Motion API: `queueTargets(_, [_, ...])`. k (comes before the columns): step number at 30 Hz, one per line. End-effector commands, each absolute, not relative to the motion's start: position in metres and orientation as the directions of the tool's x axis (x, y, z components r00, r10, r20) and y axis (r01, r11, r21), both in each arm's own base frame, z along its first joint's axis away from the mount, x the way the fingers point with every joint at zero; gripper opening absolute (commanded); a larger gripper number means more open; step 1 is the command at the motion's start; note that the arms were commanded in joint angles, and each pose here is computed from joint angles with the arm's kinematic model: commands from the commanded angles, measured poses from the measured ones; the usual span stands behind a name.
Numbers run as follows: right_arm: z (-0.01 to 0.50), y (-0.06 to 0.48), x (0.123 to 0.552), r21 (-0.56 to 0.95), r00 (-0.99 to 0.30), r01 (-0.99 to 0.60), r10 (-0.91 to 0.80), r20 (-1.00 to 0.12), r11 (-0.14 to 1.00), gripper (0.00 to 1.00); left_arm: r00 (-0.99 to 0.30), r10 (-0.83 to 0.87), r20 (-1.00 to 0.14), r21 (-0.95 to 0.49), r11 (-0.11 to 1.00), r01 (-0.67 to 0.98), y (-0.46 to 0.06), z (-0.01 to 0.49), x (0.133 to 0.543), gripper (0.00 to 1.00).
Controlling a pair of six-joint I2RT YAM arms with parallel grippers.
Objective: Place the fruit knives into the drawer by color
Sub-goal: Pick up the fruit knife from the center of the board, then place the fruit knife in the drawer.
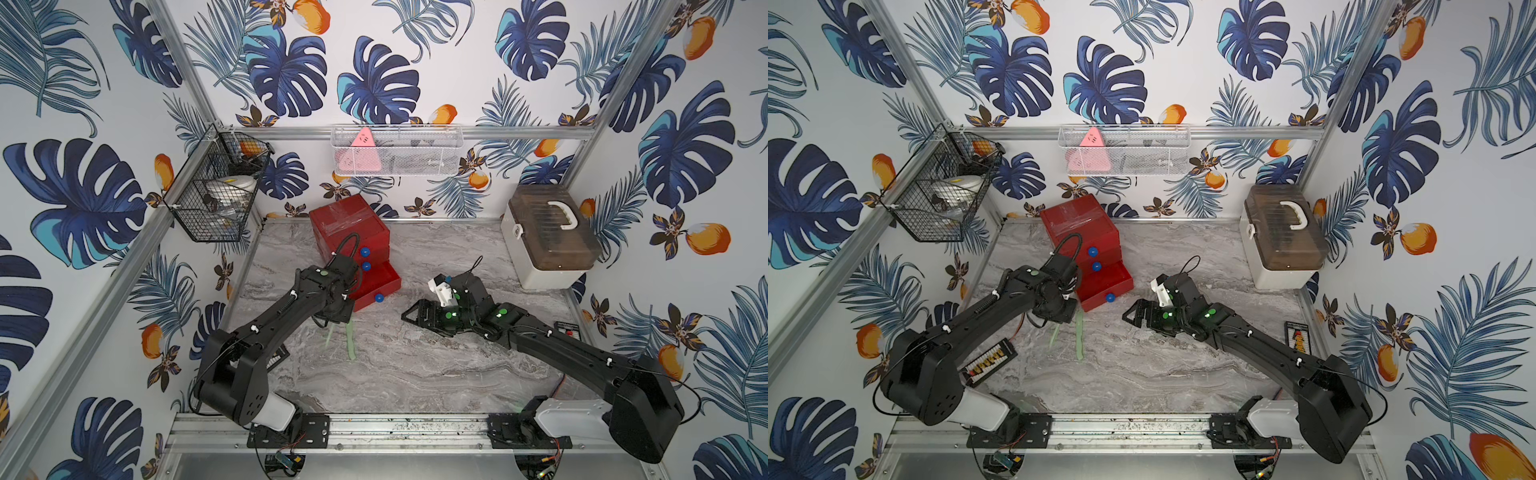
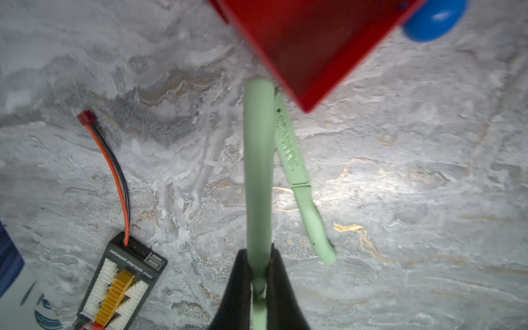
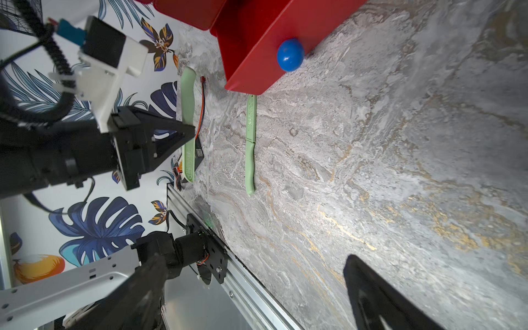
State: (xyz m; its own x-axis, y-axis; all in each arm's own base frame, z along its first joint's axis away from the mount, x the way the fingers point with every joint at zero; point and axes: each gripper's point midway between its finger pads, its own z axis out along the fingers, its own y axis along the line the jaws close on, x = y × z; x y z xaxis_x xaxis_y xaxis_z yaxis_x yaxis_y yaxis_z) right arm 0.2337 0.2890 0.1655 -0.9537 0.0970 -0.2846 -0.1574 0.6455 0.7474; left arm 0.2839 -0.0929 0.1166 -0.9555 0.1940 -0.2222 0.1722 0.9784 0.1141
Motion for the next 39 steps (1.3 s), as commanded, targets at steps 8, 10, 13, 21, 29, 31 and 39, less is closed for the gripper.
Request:
queueTargets(8, [0.173,0.278,0.222,0.850,-0.954,-0.020,0.245,-0.175,0.527,1.00,-0.755,0.572,-0.322,0.480,0.786,0.390,-0.139,0.152,0.338,0.00])
queueTargets(10, [0.173,0.274,0.220,0.851,-0.951,-0.004,0.261,-0.166,0.525,1.00,-0.698,0.637,-0.328,0.538,0.733,0.416,-0.156,0.154,0.352,0.00])
queueTargets(13, [0.172,0.268,0.218,0.843,-0.950,0.006,0.267,-0.163,0.537,1.00,-0.622,0.714,-0.320,0.613,0.657,0.439,-0.175,0.151,0.369,0.00])
queueTargets(21, [0.170,0.262,0.219,0.841,-0.951,0.021,0.269,-0.150,0.541,1.00,-0.525,0.775,-0.350,0.692,0.592,0.413,-0.206,0.150,0.410,0.00])
queueTargets(29, [0.170,0.256,0.227,0.842,-0.953,0.028,0.270,-0.141,0.539,1.00,-0.511,0.809,-0.289,0.722,0.535,0.439,-0.220,0.124,0.431,0.00])
queueTargets(31, [0.171,0.254,0.230,0.843,-0.952,0.032,0.272,-0.138,0.537,1.00,-0.517,0.810,-0.275,0.736,0.524,0.429,-0.217,0.117,0.434,0.00])
queueTargets(39, [0.169,0.244,0.235,0.852,-0.948,0.053,0.295,-0.121,0.520,1.00,-0.573,0.766,-0.290,0.782,0.535,0.319,-0.196,0.119,0.439,0.30])
